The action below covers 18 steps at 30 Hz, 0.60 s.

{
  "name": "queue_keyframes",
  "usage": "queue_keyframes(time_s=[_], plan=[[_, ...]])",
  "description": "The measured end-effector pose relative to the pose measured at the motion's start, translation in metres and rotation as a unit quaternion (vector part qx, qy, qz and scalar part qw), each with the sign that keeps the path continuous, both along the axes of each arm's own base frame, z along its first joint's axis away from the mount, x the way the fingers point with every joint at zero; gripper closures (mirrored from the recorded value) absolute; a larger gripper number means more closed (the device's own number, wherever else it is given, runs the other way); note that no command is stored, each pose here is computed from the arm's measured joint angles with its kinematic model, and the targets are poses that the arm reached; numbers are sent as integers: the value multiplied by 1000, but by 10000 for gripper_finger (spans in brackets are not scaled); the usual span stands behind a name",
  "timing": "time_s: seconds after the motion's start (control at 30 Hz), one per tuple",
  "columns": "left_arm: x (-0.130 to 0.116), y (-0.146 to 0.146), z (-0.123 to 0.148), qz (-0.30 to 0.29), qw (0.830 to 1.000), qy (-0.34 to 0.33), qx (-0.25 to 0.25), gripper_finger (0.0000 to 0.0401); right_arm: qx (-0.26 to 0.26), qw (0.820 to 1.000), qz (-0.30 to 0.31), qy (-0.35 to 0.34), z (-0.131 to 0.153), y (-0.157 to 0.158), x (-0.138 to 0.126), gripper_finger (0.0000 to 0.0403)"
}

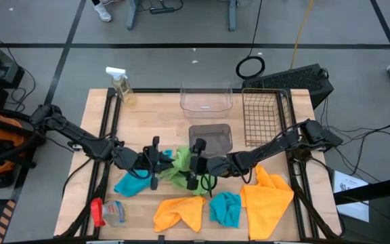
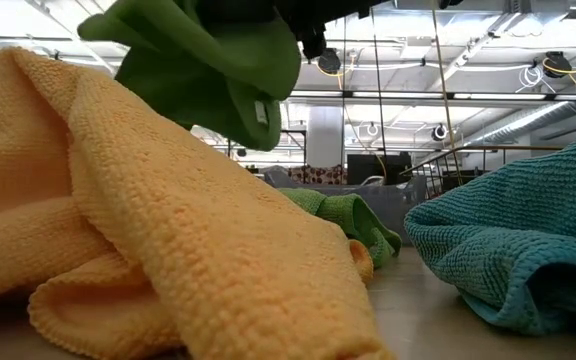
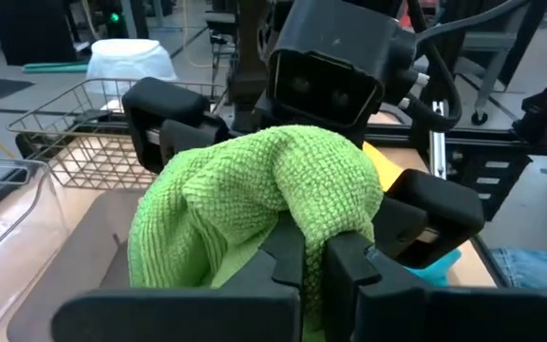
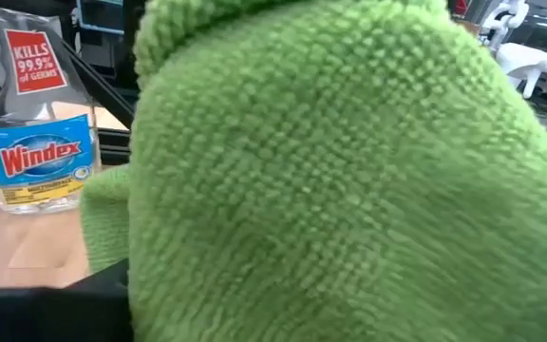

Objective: Sort microfiber towel by color & place in baskets
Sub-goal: Put the top green microfiber towel into the wire basket

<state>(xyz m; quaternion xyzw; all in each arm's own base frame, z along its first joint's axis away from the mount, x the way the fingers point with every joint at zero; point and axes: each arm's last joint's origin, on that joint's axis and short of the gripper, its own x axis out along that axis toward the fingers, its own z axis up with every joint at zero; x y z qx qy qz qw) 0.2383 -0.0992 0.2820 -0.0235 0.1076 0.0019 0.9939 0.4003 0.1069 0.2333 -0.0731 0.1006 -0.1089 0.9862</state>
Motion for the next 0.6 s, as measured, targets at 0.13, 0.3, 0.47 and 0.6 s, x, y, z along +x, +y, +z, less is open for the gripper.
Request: queue_keyframes(time_s=[0.13, 0.3, 0.47, 0.6], plan=[[0, 0, 0, -1, 1000, -1, -1, 388, 13, 1000, -1, -2, 0, 0, 0, 186], [0, 0, 0, 0, 1000, -2, -4, 359, 25, 1000, 1, -5, 0, 0, 0, 322], [0, -1, 0, 1, 1000, 0, -27, 330, 39, 999, 34, 0, -1, 5, -1, 388], [-5, -7, -3, 2, 1000, 15, -13, 298, 46, 999, 19, 15, -5, 10, -4, 388]])
